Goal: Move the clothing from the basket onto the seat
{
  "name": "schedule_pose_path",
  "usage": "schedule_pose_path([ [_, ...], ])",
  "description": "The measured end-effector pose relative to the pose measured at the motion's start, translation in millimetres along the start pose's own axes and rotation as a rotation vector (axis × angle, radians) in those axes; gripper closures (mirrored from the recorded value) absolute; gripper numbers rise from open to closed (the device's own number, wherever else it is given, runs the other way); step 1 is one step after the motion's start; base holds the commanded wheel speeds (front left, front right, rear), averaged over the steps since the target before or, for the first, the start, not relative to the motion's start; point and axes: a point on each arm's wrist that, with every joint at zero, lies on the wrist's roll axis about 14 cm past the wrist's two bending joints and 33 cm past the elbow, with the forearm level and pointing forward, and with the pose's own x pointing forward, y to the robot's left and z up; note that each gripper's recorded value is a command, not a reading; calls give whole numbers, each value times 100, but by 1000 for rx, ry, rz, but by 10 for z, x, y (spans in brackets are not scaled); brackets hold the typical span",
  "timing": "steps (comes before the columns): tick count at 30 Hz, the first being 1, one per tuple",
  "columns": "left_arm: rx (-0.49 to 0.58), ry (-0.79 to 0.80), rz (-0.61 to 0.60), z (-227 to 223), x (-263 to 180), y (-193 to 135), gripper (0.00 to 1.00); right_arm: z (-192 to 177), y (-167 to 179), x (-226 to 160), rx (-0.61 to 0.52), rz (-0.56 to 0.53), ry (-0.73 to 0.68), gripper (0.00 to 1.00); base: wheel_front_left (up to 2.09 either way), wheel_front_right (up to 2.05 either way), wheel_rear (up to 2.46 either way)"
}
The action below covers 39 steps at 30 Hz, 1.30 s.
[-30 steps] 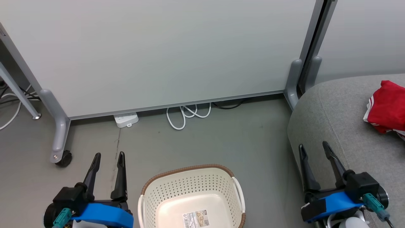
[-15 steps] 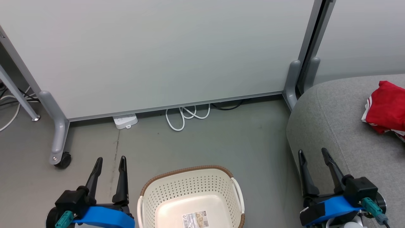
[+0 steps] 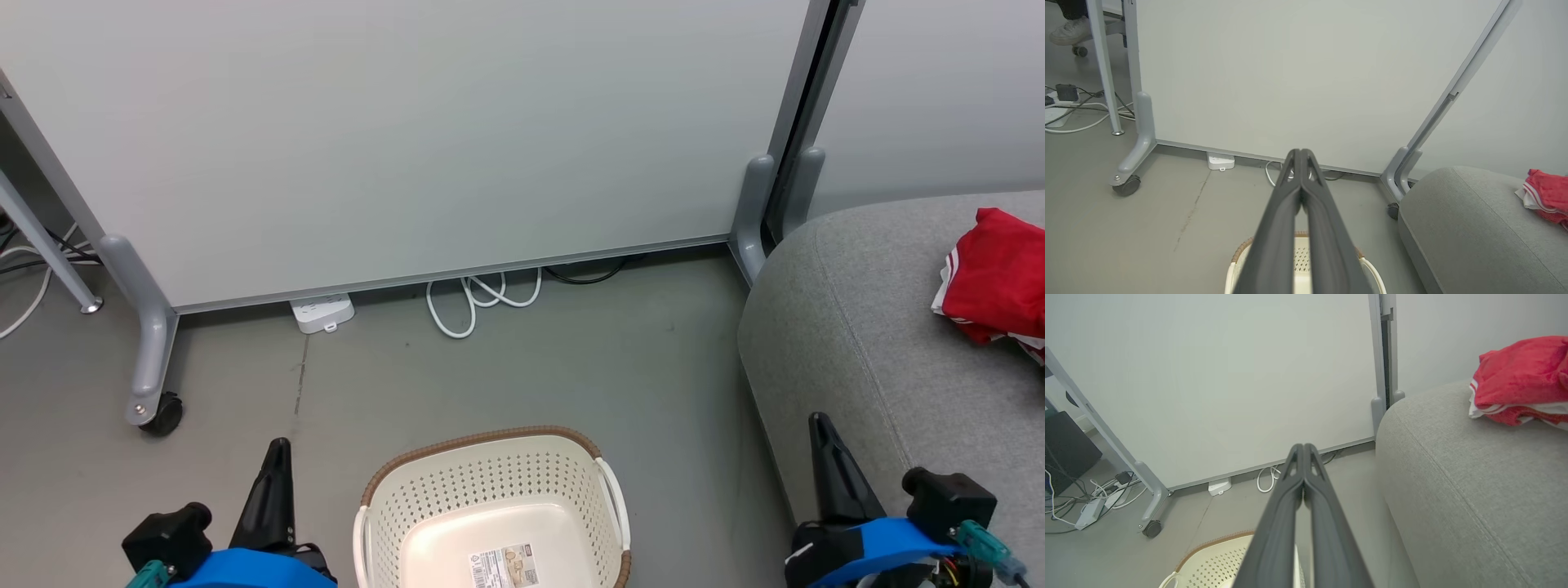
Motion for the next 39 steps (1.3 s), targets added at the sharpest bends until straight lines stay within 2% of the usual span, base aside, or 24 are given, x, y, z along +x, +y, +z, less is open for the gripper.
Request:
schedule_pose_path([
  [19,-306,7,60,48,16,132,100,33,-128,10,337,-72,0,100,0,0,0],
  [39,-568,9,86,81,25,209,100,66,-197,28,625,-104,-6,100,0,0,0],
])
